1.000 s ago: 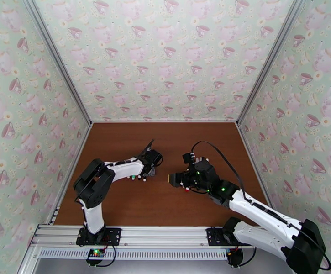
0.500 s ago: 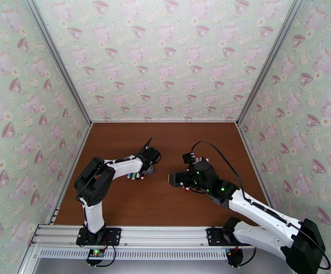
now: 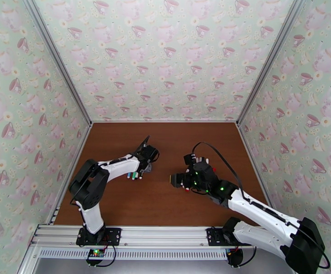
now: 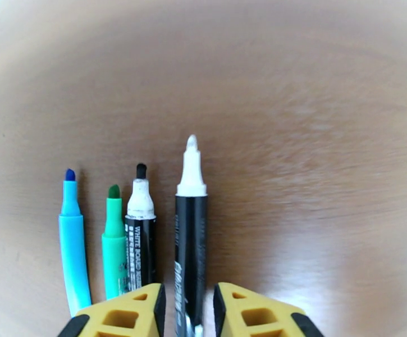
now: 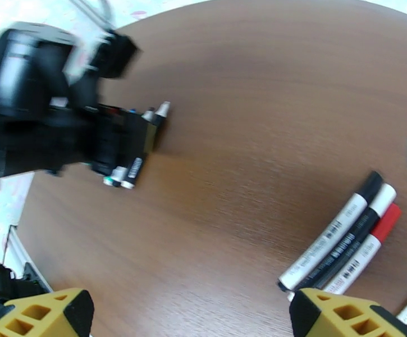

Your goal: Open the pen caps

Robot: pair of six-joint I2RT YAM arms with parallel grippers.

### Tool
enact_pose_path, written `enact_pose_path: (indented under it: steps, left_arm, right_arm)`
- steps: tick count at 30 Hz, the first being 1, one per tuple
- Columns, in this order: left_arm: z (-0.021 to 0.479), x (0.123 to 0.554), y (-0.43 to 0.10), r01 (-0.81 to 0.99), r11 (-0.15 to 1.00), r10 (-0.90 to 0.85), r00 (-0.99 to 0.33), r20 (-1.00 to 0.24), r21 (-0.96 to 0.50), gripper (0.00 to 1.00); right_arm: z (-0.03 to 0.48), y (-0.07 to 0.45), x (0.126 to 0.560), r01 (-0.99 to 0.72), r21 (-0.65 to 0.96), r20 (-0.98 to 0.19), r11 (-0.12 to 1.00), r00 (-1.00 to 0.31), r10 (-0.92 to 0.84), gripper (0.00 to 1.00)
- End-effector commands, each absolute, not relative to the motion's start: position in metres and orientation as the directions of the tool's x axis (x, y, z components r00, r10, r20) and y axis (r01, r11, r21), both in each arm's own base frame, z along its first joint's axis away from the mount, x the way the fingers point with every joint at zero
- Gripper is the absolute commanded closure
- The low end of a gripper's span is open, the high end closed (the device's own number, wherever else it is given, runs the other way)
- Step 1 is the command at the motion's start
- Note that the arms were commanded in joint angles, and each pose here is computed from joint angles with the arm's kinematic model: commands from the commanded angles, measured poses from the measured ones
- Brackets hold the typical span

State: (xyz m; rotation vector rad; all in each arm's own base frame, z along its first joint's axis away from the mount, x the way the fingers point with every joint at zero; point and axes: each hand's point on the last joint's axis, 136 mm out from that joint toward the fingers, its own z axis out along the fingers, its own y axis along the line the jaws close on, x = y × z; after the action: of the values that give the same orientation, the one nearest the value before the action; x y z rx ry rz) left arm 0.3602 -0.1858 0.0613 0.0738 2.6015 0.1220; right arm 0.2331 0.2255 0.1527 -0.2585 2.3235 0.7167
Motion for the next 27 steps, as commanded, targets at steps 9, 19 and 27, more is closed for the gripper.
enact_pose_path:
  steps: [9,19,27]
  left_arm:
    - [0.120,0.304,-0.258,0.242,0.889,-0.014,-0.834,-0.551,-0.389,0.62]
    - [0.177,0.251,-0.321,0.437,0.654,-0.057,-0.786,-0.616,-0.617,0.47]
    - [0.197,0.234,-0.338,0.506,0.575,-0.038,-0.769,-0.638,-0.643,0.42]
  right_arm:
    - [0.125,0.151,0.254,-0.043,0.289,-0.600,0.956,-0.787,0.147,0.23]
    - [0.108,0.057,0.282,0.252,0.247,-0.555,0.936,-0.755,0.349,0.46]
    - [0.074,0.023,0.314,0.335,0.275,-0.467,0.901,-0.773,0.430,0.49]
